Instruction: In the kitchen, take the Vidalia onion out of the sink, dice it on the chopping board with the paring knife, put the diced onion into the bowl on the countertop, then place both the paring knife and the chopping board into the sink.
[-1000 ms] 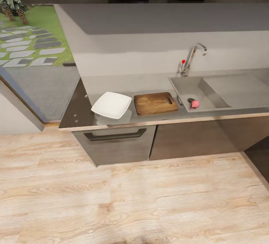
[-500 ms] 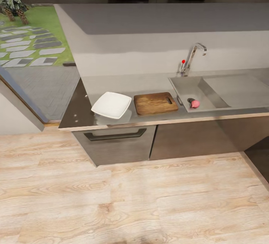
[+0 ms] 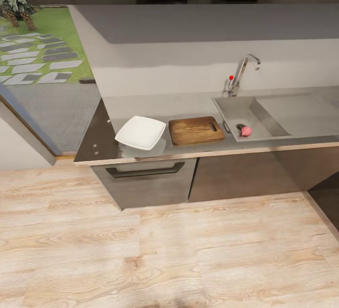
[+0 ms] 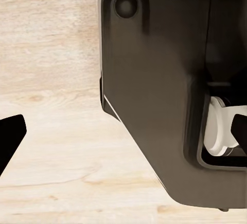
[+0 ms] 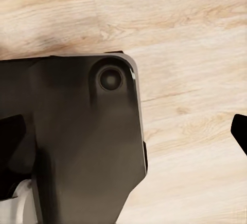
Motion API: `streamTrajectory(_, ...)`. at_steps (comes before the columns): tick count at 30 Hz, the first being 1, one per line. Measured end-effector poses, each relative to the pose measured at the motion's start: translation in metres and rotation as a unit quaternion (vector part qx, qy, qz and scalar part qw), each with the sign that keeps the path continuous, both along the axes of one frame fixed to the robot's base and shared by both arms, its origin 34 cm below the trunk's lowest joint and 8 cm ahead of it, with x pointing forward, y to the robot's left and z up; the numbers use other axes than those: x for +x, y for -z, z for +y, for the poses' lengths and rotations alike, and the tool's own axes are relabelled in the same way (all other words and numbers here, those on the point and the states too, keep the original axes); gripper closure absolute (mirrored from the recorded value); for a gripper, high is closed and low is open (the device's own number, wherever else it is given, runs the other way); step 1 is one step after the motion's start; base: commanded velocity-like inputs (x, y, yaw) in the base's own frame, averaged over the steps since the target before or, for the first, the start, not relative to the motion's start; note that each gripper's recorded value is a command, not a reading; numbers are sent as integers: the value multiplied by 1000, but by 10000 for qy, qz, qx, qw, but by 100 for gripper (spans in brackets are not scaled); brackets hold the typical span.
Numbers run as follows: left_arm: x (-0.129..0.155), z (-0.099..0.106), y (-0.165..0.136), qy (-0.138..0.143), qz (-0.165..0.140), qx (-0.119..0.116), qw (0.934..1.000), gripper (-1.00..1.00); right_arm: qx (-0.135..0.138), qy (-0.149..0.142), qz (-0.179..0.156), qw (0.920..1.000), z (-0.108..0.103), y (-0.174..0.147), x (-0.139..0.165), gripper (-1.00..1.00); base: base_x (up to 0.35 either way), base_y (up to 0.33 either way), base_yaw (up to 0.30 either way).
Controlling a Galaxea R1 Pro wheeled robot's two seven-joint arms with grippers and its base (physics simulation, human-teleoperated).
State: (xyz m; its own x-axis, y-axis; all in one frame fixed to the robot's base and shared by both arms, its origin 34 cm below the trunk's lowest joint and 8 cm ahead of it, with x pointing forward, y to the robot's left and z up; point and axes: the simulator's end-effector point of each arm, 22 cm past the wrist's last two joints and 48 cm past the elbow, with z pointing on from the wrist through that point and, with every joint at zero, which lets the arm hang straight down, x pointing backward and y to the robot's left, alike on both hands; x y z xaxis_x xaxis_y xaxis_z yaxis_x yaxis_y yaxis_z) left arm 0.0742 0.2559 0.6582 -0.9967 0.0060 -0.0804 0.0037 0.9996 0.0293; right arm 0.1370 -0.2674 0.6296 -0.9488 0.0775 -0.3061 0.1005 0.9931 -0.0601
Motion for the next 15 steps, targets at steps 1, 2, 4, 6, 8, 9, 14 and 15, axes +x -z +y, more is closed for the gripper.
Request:
streamTrajectory(1, 0, 0, 0, 0, 0, -1, 10000, -100, 7, 6, 0, 10000, 1, 0, 0, -100, 0, 0, 0)
streamTrajectory(2, 0, 0, 0, 0, 0, -1, 10000, -100, 8, 11, 0, 10000, 1, 0, 0, -100, 0, 0, 0)
streamTrajectory(4, -1, -1, 0, -3, 11, -4, 10000, -100, 10, 13, -1, 10000, 1, 0, 0, -100, 0, 0, 0)
streamTrajectory(6, -3, -1, 0, -3, 29, -4, 10000, -100, 15, 16, 2, 10000, 2, 0, 0, -100, 0, 0, 0)
streamTrajectory(8, -5, -1, 0, -2, 55, -3, 10000, -100, 24, 17, 5, 10000, 3, 0, 0, -100, 0, 0, 0)
streamTrajectory(9, -6, -1, 0, -2, 61, -2, 10000, -100, 27, 23, 8, 10000, 4, 0, -1, -100, 0, 0, 0)
streamTrajectory(14, -1, 0, -1, -8, -69, 0, 10000, -100, 52, 39, 12, 10000, 7, 0, -1, -100, 0, 0, 0)
streamTrajectory(15, 1, 0, -1, -10, -118, 2, 9999, -100, 74, 38, 14, 10000, 10, 0, -1, -100, 0, 0, 0)
